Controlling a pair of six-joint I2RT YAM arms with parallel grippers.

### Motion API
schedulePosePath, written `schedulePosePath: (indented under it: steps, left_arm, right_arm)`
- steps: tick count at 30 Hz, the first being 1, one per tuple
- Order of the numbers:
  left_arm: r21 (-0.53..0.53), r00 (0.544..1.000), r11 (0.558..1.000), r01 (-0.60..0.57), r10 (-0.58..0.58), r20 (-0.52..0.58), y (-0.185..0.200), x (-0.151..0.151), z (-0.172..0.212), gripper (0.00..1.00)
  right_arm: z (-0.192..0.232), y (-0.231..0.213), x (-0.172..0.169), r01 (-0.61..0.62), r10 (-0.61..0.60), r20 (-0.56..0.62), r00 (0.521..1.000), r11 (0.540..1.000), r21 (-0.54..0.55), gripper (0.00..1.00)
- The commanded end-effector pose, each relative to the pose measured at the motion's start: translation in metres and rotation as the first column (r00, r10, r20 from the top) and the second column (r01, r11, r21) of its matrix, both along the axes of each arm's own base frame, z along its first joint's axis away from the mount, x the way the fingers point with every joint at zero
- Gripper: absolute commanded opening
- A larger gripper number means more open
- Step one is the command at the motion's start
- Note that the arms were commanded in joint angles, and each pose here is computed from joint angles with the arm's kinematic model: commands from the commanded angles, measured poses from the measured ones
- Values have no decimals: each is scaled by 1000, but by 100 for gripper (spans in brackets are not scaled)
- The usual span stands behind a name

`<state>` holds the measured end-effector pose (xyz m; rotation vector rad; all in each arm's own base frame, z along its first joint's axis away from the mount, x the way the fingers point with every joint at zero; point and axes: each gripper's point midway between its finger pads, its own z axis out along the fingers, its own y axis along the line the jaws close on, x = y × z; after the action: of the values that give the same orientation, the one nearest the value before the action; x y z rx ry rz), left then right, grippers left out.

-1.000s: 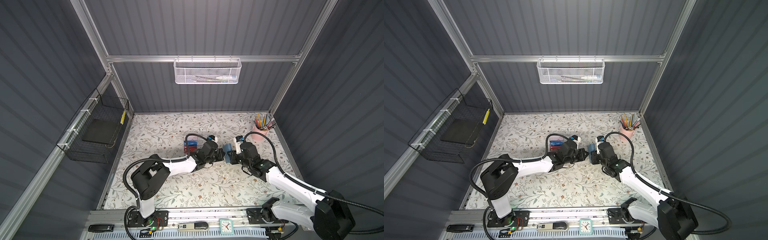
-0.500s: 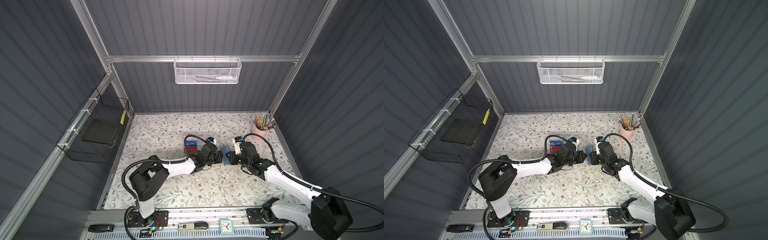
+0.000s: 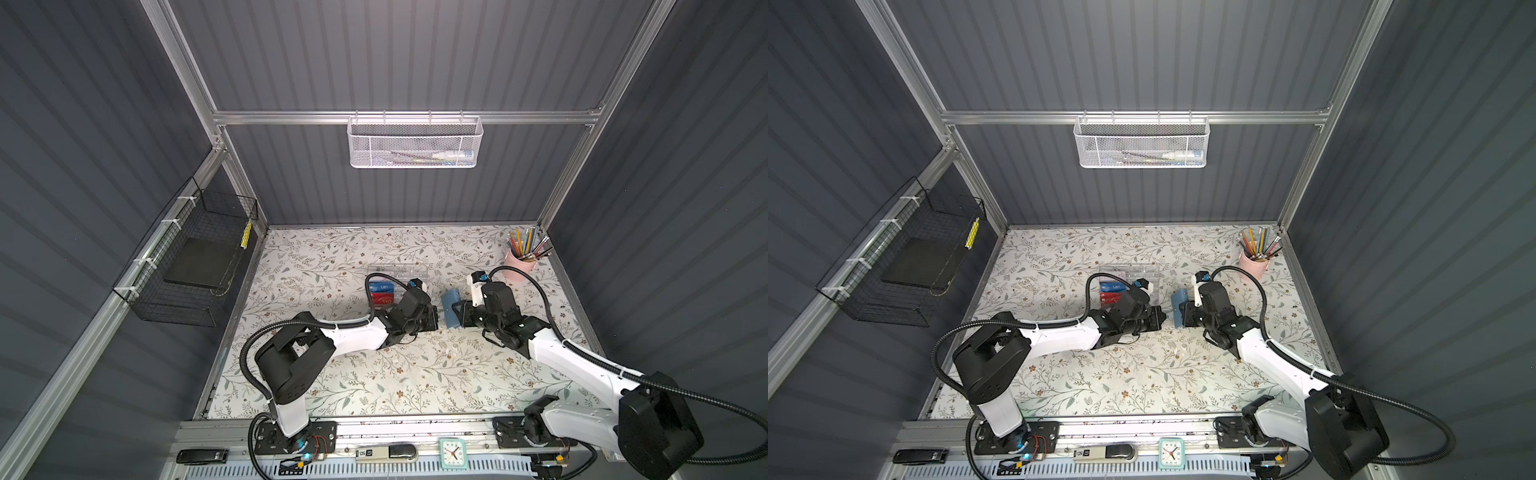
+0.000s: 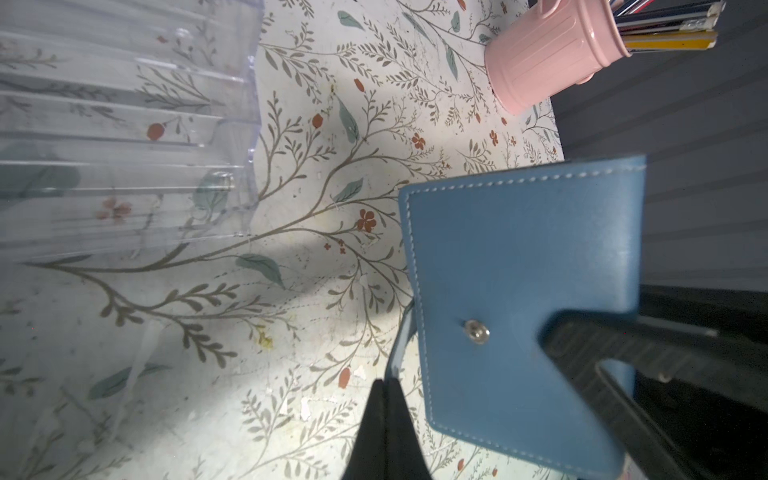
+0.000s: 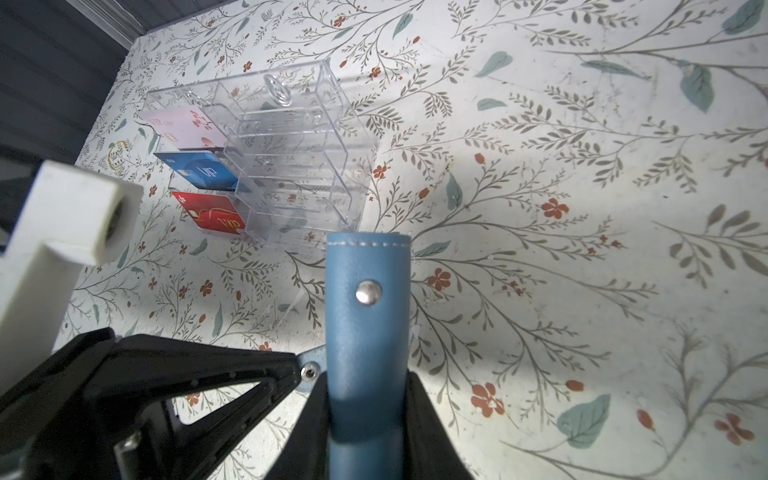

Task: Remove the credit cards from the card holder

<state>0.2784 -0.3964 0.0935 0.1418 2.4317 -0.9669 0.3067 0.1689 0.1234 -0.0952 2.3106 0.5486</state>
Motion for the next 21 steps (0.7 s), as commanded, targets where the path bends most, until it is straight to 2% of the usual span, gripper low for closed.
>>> schedulePosePath:
  steps: [1, 11, 21]
  left_arm:
    - [39, 1000, 999, 5, -5, 11, 11, -5, 2, 0]
    - [57, 1000, 998, 24, -25, 14, 17, -11, 6, 0]
    - [102, 998, 993, 52, -56, 34, 39, -25, 12, 0]
  right_arm:
    - [17, 1, 13, 19, -21, 56, 998, 999, 33, 0]
    - [1, 10, 9, -3, 4, -20, 1000, 998, 58, 0]
    - [-28, 21, -6, 10, 9, -162, 987, 993, 114, 0]
